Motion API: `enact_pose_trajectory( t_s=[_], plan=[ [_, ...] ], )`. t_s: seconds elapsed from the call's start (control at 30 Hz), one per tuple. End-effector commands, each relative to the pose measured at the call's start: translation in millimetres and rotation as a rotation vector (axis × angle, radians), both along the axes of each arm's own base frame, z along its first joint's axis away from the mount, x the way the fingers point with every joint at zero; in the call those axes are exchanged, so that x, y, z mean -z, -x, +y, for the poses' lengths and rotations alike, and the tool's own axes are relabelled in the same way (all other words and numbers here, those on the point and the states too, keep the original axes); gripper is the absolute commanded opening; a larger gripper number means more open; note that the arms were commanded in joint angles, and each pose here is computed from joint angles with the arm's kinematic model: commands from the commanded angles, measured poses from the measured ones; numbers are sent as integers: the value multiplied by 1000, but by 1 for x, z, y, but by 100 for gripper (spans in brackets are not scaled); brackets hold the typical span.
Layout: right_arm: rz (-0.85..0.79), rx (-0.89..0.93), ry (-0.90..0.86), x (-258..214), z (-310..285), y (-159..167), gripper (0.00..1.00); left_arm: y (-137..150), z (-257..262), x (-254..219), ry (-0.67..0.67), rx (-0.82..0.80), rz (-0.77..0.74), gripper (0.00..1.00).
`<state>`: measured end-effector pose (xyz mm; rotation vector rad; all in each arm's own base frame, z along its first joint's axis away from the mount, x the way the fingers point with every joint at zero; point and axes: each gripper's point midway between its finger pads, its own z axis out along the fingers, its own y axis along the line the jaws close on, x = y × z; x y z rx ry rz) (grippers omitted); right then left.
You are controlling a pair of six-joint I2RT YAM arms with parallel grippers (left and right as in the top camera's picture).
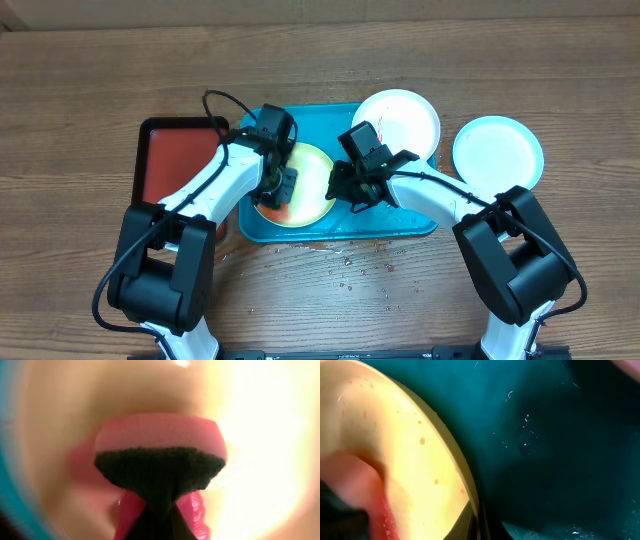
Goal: Clean dirty plates on tray and stack at the side
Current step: 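Scrub the yellow plate with the sponge while the right gripper holds its rim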
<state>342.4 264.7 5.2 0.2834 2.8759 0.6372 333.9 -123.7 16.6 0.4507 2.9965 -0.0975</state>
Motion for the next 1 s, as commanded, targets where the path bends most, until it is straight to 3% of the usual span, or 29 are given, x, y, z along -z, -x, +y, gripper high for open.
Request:
enact_pose_trajectory(
  t_s=[0.0, 0.13, 0.37, 0.5, 0.73, 0.97],
  plan=[
    [8, 15, 39, 10, -6, 2, 4, 20, -52, -7, 290, 195, 75, 4],
    [8, 15, 39, 10, -6, 2, 4, -6, -53, -8, 272, 185, -37, 4],
    [9, 15, 39, 10, -7, 3, 4, -79, -12, -19, 31, -79, -340, 4],
    [2, 0, 42, 10, -6, 2, 4, -91, 14, -25, -98, -180, -416, 4],
    [0, -5, 43, 10, -6, 2, 4, -55, 25, -9, -136, -227, -258, 4],
    [0, -5, 43, 10, -6, 2, 4, 13, -24, 2, 127, 45, 61, 4]
  ],
)
